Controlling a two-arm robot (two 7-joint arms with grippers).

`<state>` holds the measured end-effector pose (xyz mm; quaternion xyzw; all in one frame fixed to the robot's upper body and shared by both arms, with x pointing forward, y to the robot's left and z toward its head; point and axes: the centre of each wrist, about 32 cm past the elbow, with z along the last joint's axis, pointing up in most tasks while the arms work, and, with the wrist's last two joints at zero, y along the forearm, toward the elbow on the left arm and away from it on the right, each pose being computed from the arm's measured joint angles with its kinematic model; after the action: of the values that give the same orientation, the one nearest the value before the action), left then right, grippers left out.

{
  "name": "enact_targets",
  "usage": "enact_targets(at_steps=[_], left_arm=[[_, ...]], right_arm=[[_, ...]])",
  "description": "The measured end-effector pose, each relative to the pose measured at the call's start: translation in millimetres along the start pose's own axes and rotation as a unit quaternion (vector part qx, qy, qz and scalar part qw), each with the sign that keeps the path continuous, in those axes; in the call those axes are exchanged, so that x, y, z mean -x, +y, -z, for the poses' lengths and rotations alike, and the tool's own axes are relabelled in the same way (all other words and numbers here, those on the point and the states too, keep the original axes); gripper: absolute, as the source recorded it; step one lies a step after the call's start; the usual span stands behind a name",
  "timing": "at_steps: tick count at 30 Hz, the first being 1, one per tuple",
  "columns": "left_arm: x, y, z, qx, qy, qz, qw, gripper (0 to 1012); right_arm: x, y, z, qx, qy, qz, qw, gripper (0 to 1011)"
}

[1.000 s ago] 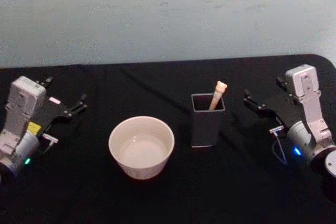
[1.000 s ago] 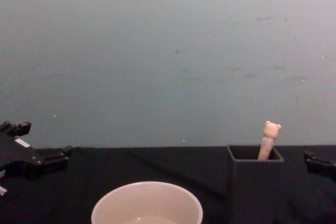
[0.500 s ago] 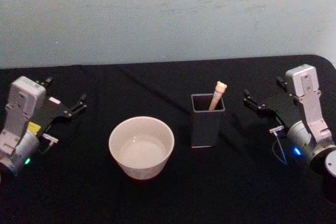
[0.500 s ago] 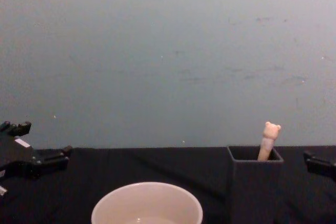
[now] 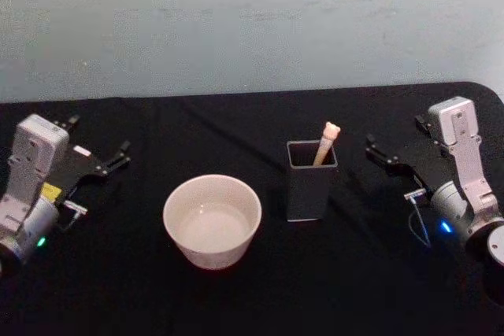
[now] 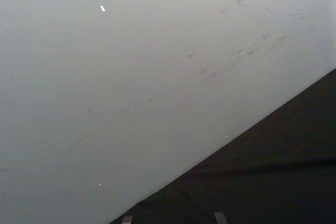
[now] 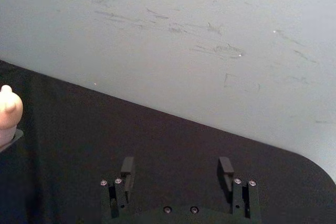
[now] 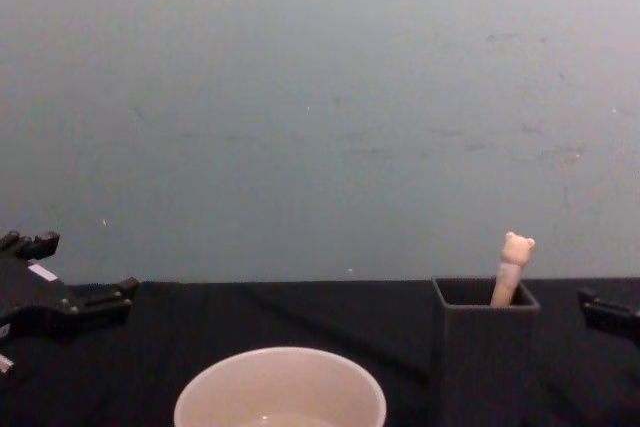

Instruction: Pick up the stirring spoon with one hand, stir inside the cup, then place it back in its original position.

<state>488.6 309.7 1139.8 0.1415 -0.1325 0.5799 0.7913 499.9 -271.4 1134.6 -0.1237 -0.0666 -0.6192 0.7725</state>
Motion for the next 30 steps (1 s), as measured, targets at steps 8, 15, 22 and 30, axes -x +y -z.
enact_targets(at_steps=[8, 15, 22, 30], left_arm=[[0.0, 0.0, 0.0, 0.000, 0.000, 0.000, 1.0000, 1001], [0.0, 0.0, 0.0, 0.000, 0.000, 0.000, 1.0000, 1001], [0.0, 0.0, 0.0, 0.000, 0.000, 0.000, 1.0000, 1001], [0.0, 0.0, 0.0, 0.000, 0.000, 0.000, 1.0000, 1001]], right_arm=[[0.0, 0.0, 0.0, 0.000, 0.000, 0.000, 1.0000, 1002], [0.0, 0.0, 0.0, 0.000, 0.000, 0.000, 1.0000, 1002], [0.0, 0.0, 0.0, 0.000, 0.000, 0.000, 1.0000, 1002], [0.0, 0.0, 0.0, 0.000, 0.000, 0.000, 1.0000, 1002]])
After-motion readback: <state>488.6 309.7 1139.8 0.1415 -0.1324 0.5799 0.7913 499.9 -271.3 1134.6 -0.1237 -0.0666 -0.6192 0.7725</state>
